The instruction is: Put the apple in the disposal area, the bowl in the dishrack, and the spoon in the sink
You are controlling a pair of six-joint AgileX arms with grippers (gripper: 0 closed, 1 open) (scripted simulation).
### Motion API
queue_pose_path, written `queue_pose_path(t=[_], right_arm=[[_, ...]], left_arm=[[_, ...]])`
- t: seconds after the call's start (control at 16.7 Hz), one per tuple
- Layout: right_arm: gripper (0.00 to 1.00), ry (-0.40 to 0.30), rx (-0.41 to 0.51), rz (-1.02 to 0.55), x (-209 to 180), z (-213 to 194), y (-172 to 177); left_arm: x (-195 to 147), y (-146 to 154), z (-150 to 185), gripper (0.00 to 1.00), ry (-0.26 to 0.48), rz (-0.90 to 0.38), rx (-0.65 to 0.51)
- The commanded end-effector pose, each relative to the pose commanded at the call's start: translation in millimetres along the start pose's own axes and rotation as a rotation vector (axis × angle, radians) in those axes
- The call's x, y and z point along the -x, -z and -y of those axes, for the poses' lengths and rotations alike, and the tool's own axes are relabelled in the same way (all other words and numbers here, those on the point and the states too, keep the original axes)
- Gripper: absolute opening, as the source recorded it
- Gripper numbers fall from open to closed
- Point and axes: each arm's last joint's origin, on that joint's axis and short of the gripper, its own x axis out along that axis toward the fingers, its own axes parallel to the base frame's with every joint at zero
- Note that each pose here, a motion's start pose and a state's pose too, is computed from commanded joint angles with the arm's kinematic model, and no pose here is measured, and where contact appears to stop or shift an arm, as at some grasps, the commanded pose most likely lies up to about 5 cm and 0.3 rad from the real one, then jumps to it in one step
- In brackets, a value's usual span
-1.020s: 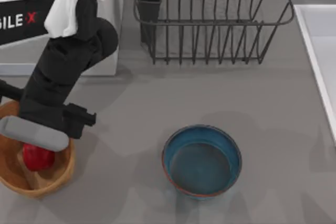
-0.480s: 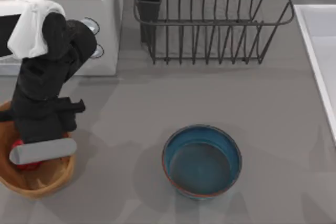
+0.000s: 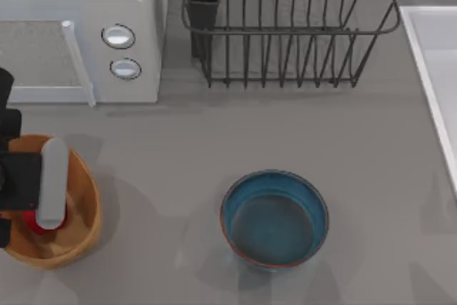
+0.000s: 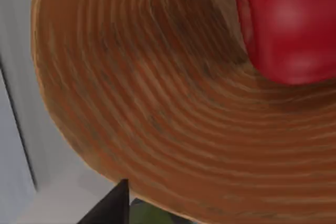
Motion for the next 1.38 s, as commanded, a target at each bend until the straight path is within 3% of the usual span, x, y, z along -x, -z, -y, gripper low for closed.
queue_pose_path(t=[0.18, 0.36, 0.6, 0.9, 1.38], right_arm=[[1.0, 0.0, 0.0, 0.0, 0, 0, 0], [1.0, 0.0, 0.0, 0.0, 0, 0, 0], [1.0, 0.0, 0.0, 0.0, 0, 0, 0], [1.0, 0.0, 0.0, 0.0, 0, 0, 0], [1.0, -0.005, -0.005, -0.01, 0, -1, -2]], left_arm=[[4, 16, 39, 1.0, -0.212, 0.129, 0.498], [2, 24, 70, 1.0, -0.412, 0.342, 0.925], [-1, 28, 94, 1.0, -0.634, 0.696, 1.299], [1, 32, 101, 1.0, -0.789, 1.018, 1.47], [2, 32, 102, 1.0, -0.806, 1.054, 1.482]])
